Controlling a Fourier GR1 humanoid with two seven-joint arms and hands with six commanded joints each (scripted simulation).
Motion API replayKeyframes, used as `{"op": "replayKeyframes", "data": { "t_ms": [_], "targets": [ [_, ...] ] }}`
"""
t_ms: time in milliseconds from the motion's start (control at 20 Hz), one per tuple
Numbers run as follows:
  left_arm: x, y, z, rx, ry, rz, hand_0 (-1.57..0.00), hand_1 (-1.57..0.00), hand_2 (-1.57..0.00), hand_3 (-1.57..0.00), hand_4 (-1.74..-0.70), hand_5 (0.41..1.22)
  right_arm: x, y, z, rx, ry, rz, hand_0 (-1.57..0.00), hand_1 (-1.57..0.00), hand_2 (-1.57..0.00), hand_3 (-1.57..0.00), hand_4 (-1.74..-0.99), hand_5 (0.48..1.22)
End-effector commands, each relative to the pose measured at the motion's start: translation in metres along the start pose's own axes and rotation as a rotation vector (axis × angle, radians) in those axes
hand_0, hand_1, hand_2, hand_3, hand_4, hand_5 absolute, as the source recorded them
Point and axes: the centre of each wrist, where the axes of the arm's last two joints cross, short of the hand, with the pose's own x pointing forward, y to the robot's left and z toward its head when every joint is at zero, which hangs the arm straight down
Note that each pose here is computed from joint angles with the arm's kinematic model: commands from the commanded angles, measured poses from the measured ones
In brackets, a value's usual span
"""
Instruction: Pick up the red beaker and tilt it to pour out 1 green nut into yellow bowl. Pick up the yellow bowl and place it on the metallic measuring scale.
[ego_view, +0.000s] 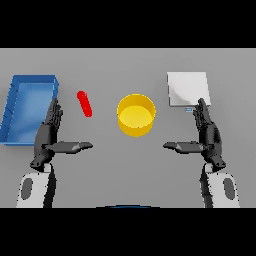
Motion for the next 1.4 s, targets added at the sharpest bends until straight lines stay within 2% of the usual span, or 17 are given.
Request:
{"op": "replayKeyframes", "data": {
  "t_ms": [0, 250, 300, 400, 650, 850, 900, 950, 1050, 1300, 1350],
  "targets": [
    [0.000, 0.001, -0.001, 0.002, 0.001, 0.000, 0.00, 0.00, 0.00, 0.00, -1.09, 0.623, 0.000, 0.000, 0.000, -0.001, 0.000, -0.001, 0.00, 0.00, 0.00, 0.00, -1.128, 0.660],
    [0.002, 0.005, -0.010, 0.005, 0.011, -0.004, 0.00, 0.00, 0.00, 0.00, -1.09, 0.623, 0.002, 0.004, 0.000, 0.005, 0.003, -0.003, 0.00, 0.00, 0.00, 0.00, -1.128, 0.660],
    [0.003, 0.005, 0.002, -0.017, -0.034, -0.071, 0.00, 0.00, 0.00, 0.00, -1.09, 0.623, 0.003, 0.006, 0.010, 0.023, -0.102, 0.131, 0.00, 0.00, 0.00, 0.00, -1.128, 0.660],
    [0.006, 0.003, 0.016, -0.027, -0.057, -0.137, 0.00, 0.00, 0.00, 0.00, -1.09, 0.618, 0.003, 0.014, 0.023, 0.056, -0.163, 0.258, 0.00, 0.00, 0.00, 0.00, -1.127, 0.664],
    [0.011, -0.001, 0.018, -0.037, -0.019, -0.188, 0.00, 0.00, 0.00, 0.00, -1.09, 0.613, 0.007, 0.017, 0.026, 0.054, -0.159, 0.297, 0.00, 0.00, 0.00, 0.00, -1.120, 0.660],
    [0.005, -0.010, 0.000, -0.052, -0.024, -0.217, 0.00, 0.00, 0.00, 0.00, -1.11, 0.623, 0.009, 0.016, 0.028, 0.043, -0.149, 0.298, 0.00, 0.00, 0.00, 0.00, -1.130, 0.650],
    [0.001, -0.012, -0.007, -0.054, -0.014, -0.220, 0.00, 0.00, 0.00, 0.00, -1.12, 0.627, 0.011, 0.019, 0.024, 0.046, -0.145, 0.286, 0.00, 0.00, 0.00, 0.00, -1.143, 0.650],
    [-0.002, -0.010, -0.013, -0.053, -0.022, -0.222, 0.00, 0.00, 0.00, 0.00, -1.13, 0.633, 0.010, 0.013, 0.025, 0.046, -0.147, 0.272, 0.00, 0.00, 0.00, 0.00, -1.160, 0.651],
    [-0.008, -0.015, -0.026, -0.057, -0.014, -0.224, 0.00, 0.00, 0.00, 0.00, -1.15, 0.636, 0.009, 0.018, 0.024, 0.062, -0.152, 0.251, 0.00, 0.00, 0.00, 0.00, -1.182, 0.655],
    [-0.008, -0.018, -0.059, -0.045, -0.009, -0.230, 0.00, 0.00, 0.00, 0.00, -1.15, 0.629, 0.009, 0.013, 0.022, 0.055, -0.156, 0.241, 0.00, 0.00, 0.00, 0.00, -1.229, 0.667],
    [-0.016, -0.021, -0.062, -0.049, 0.000, -0.226, 0.00, 0.00, 0.00, 0.00, -1.16, 0.631, 0.007, 0.013, 0.023, 0.052, -0.153, 0.245, 0.00, 0.00, 0.00, 0.00, -1.230, 0.666]
  ]
}}
